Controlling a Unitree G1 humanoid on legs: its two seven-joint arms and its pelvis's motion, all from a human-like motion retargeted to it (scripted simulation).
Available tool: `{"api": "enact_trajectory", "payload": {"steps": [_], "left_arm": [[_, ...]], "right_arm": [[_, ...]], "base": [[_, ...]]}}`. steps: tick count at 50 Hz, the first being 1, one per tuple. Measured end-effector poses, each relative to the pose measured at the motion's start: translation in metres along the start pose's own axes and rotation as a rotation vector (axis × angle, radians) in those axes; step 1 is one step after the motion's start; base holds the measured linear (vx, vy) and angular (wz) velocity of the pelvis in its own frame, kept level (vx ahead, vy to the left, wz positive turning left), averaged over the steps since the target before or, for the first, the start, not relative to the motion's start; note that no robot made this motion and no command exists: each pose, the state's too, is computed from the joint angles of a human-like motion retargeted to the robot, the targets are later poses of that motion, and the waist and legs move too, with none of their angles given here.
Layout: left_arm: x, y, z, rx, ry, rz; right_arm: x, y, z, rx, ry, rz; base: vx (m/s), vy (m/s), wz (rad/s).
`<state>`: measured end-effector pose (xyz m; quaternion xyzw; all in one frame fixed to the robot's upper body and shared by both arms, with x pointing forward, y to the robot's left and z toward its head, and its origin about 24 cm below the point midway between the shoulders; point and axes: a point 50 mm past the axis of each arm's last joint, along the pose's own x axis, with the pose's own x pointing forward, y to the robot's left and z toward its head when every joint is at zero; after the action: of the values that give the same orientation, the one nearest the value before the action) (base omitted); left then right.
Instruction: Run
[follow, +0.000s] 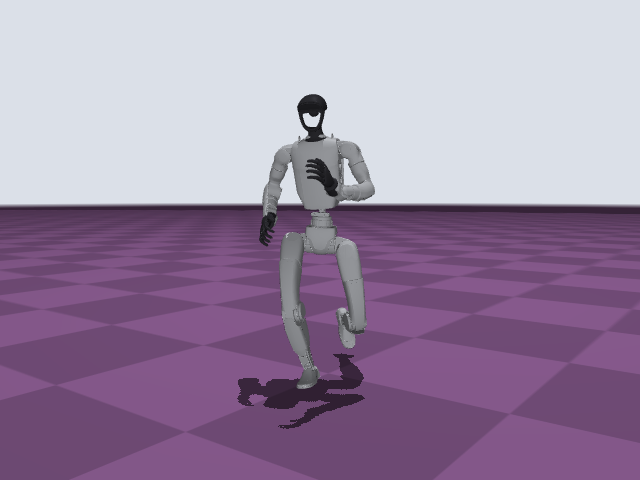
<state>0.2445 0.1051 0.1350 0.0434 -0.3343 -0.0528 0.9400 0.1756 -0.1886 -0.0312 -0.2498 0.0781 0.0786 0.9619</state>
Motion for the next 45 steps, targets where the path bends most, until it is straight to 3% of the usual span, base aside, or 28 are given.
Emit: {"api": "enact_trajectory", "payload": {"steps": [6, 10, 13, 20, 25, 28, 34, 40, 45], "left_arm": [[-0.064, 0.018, -0.045, 0.115, 0.367, 0.043], [-0.102, 0.041, -0.038, 0.098, 0.472, 0.086], [-0.122, 0.051, -0.03, 0.076, 0.516, 0.097], [-0.106, 0.042, -0.022, 0.032, 0.439, 0.139], [-0.01, 0.023, -0.004, 0.163, 0.028, 0.114], [0.036, 0.011, 0.026, 0.117, -0.194, 0.158], [0.039, -0.004, 0.057, -0.065, -0.338, 0.049], [-0.002, -0.012, 0.015, -0.055, -0.055, -0.034], [-0.06, 0.007, -0.037, 0.083, 0.319, 0.014]], "right_arm": [[0.067, -0.042, 0.126, -0.06, -0.528, -0.211], [0.059, -0.06, 0.196, -0.017, -0.846, -0.299], [0.043, -0.06, 0.213, 0.024, -0.965, -0.291], [0.033, -0.044, 0.196, -0.009, -0.923, -0.224], [0.038, -0.018, 0.105, -0.142, -0.524, -0.163], [0.016, -0.006, 0.053, -0.177, -0.315, -0.074], [-0.029, -0.005, 0.009, -0.066, -0.079, -0.001], [-0.002, -0.015, 0.048, 0.015, -0.245, -0.099], [0.053, -0.049, 0.158, -0.048, -0.7, -0.268]], "base": [[-0.03, -0.07, -0.52], [0.02, 0.06, -0.01], [0.04, 0.1, 0.17], [-0.03, 0.07, 0.28], [-0.04, 0.06, -0.09], [0.01, 0.02, -0.36], [0.04, -0.1, -0.52], [-0.03, -0.08, -0.64], [-0.03, -0.06, -0.59]]}}
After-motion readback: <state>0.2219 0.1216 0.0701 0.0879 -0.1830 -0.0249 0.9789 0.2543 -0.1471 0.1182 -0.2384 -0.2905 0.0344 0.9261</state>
